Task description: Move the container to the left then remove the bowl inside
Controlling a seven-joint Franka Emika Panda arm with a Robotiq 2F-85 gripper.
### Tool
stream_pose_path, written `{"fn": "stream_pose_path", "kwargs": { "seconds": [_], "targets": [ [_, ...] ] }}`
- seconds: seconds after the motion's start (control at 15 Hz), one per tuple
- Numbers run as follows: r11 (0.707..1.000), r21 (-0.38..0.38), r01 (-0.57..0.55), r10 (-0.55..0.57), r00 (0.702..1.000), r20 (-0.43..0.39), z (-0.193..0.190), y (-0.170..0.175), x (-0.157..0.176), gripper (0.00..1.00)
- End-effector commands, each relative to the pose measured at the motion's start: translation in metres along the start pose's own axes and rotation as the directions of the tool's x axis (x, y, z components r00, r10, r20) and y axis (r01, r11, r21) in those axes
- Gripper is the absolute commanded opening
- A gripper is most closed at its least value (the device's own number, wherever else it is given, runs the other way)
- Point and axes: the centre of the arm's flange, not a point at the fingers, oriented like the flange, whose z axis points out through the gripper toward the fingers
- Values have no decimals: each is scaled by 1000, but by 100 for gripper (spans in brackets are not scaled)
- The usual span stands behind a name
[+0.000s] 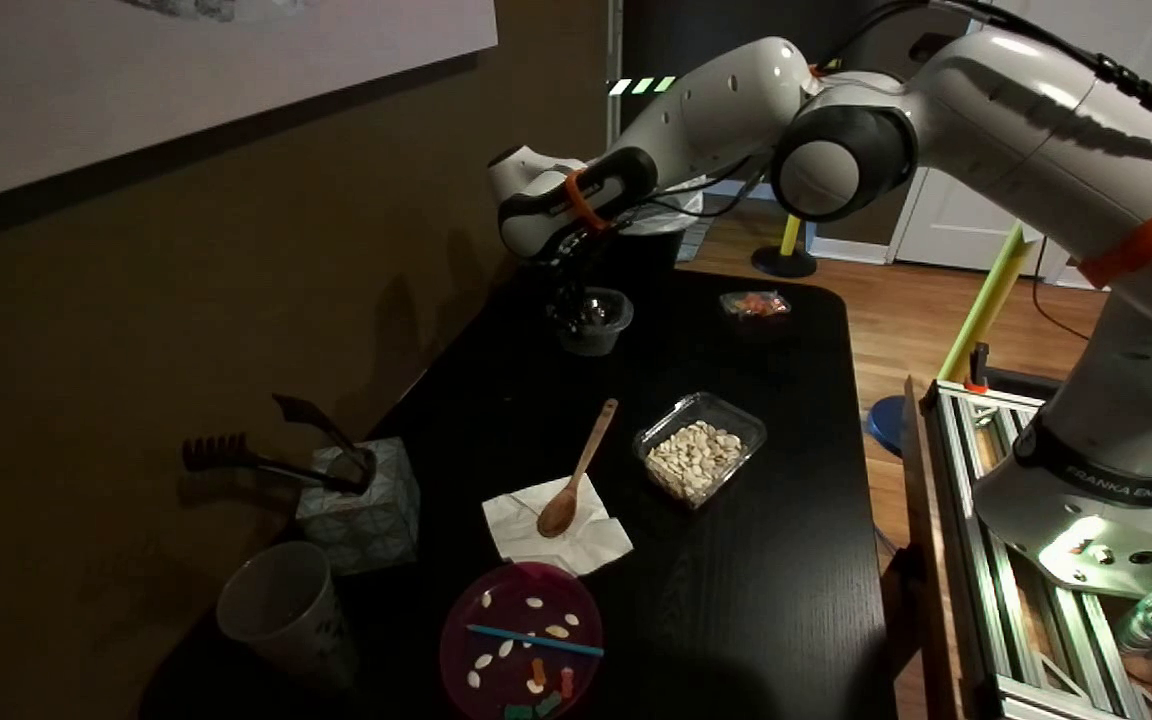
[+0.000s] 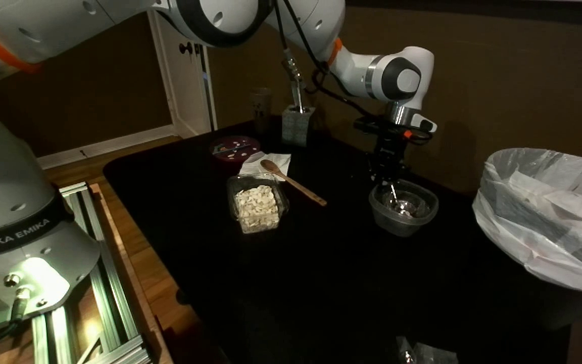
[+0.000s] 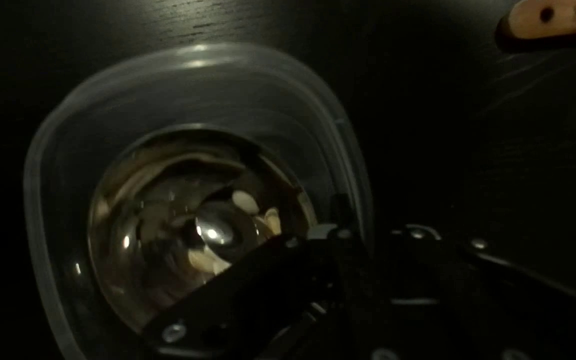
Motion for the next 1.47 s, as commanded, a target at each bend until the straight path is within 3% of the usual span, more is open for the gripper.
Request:
{"fn": "stream_pose_path", "kwargs": {
  "seconds": [0.0, 0.4, 0.47, 0.53, 0.6, 0.8, 1.13, 1.4],
  "targets": [
    [998, 62, 19, -20, 1000, 19, -15, -17, 11, 0],
    [955, 251, 160, -176, 984, 41, -41, -81, 7, 1],
    [948, 248, 198, -216, 975, 48, -44, -88, 5, 1],
    [967, 209, 142, -152, 988, 33, -38, -79, -1, 1],
    [966, 210, 150, -160, 987, 33, -40, -85, -1, 6],
    [967, 209, 146, -157, 987, 33, -40, -84, -1, 1],
    [993, 55, 104, -104, 994, -16, -24, -165, 8, 1],
    [990, -103, 96, -99, 995, -20, -22, -231, 6, 1]
  ]
}}
